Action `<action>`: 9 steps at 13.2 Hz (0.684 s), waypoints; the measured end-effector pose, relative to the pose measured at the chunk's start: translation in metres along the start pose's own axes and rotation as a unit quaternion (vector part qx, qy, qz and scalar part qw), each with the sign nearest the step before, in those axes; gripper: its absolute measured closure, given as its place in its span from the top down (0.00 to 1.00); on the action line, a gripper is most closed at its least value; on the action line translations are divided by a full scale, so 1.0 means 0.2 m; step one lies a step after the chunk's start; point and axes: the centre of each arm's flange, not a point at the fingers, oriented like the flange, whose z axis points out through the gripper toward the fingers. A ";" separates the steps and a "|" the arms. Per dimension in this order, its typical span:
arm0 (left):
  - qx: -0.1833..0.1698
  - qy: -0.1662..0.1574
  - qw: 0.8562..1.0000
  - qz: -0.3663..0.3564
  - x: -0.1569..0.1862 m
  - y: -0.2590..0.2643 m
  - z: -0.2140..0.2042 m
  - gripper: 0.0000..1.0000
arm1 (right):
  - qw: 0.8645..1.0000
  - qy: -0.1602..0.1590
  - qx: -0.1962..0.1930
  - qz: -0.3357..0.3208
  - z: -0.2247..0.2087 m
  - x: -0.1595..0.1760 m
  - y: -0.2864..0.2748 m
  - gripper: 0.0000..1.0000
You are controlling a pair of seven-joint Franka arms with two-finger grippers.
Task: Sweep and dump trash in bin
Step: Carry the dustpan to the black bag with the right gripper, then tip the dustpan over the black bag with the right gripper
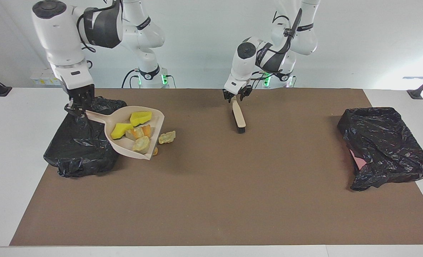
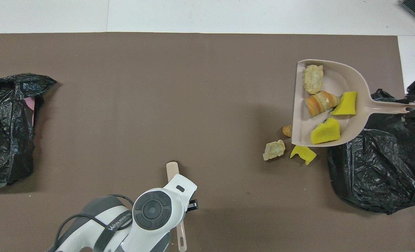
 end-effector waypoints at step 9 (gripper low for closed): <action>-0.071 0.072 0.995 0.012 0.86 -0.31 -0.46 1.00 | 0.990 -0.127 0.047 -0.032 0.09 -0.71 -0.26 0.31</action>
